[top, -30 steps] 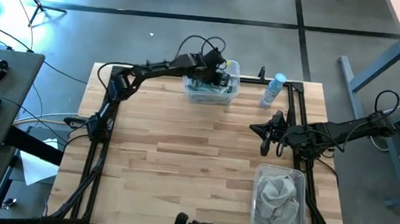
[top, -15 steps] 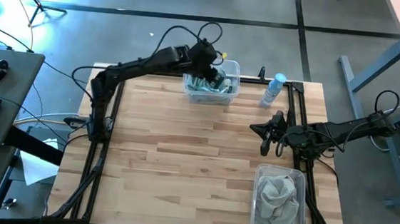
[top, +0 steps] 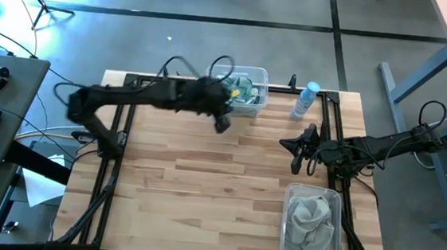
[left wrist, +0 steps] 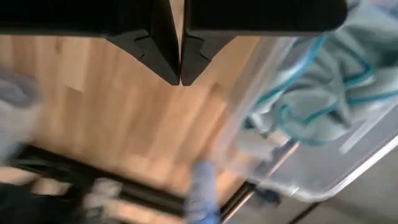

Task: Sort microfiber towel by color & place in baskets
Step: Return to Home Position

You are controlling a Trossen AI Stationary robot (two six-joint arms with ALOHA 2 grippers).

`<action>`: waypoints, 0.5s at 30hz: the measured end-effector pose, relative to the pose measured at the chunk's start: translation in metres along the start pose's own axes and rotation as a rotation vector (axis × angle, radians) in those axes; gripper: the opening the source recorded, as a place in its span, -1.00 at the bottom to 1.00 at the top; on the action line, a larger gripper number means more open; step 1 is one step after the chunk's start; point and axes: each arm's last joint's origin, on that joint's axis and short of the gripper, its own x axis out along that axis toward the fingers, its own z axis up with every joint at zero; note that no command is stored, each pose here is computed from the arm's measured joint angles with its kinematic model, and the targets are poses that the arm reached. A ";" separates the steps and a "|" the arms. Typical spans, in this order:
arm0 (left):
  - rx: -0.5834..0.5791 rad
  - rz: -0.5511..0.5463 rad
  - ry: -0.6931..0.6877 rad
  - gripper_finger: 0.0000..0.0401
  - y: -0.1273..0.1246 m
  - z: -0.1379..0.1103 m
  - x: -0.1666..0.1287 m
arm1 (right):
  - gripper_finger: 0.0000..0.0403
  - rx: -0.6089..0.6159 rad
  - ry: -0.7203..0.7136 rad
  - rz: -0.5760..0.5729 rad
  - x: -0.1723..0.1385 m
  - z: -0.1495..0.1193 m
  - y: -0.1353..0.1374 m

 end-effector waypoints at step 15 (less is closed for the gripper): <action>0.181 -0.294 -0.310 -1.00 0.024 -0.149 -0.078 | -1.00 0.019 -0.034 -0.067 0.000 0.001 -0.002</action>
